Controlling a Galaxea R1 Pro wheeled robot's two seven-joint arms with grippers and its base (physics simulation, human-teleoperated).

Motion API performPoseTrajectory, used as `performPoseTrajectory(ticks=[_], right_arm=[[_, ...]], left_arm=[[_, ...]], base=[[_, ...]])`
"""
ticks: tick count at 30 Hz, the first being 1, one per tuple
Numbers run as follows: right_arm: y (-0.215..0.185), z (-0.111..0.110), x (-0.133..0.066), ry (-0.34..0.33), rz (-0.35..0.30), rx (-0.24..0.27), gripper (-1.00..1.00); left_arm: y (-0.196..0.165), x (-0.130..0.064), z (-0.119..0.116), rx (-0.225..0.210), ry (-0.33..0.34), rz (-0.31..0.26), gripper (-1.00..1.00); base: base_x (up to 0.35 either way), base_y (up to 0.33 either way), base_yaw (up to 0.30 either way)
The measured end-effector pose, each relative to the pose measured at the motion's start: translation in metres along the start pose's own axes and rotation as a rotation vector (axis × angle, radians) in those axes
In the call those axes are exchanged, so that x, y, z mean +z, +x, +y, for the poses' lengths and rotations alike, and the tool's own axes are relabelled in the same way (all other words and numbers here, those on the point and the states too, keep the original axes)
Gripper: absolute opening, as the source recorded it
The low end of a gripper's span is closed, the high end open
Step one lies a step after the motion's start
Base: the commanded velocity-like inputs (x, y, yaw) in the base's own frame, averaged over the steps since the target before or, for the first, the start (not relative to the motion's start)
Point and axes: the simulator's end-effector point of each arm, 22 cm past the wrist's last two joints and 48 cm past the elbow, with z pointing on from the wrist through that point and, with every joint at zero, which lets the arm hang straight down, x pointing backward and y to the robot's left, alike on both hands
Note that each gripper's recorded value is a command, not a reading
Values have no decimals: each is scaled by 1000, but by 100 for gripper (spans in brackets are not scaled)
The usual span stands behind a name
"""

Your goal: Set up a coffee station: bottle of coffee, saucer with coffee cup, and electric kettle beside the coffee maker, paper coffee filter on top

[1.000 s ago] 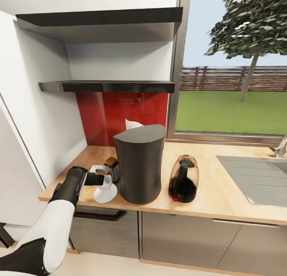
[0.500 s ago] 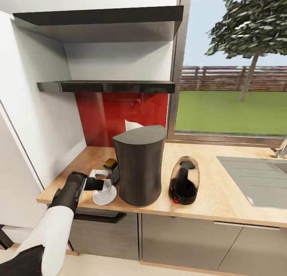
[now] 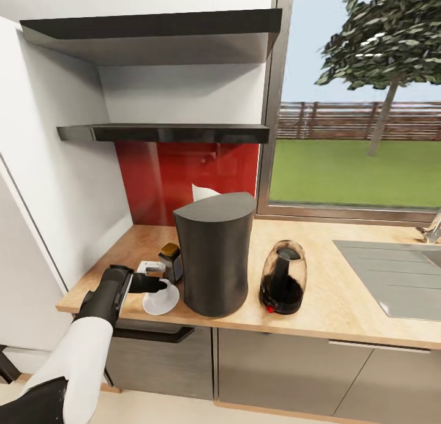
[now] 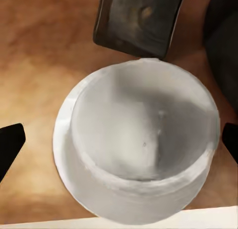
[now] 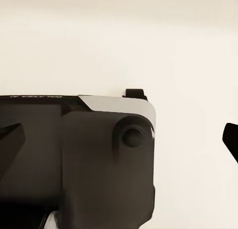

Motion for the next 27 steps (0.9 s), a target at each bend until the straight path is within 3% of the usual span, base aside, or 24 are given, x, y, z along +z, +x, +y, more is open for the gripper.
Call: performPoseTrajectory(ticks=[11,18,27], right_arm=[[0,0,0,0,0,1,100],[0,0,0,0,0,1,100],[-1,2,0,-2,-2,1,100]], left_arm=[[-4,-3,7,-7,-9,-11,100],[-36,-18,18,-73,12,-71,100],[-49,-37,70,-146,-7,-124,100]], base=[[0,0,0],[0,0,0],[-4,2,0]])
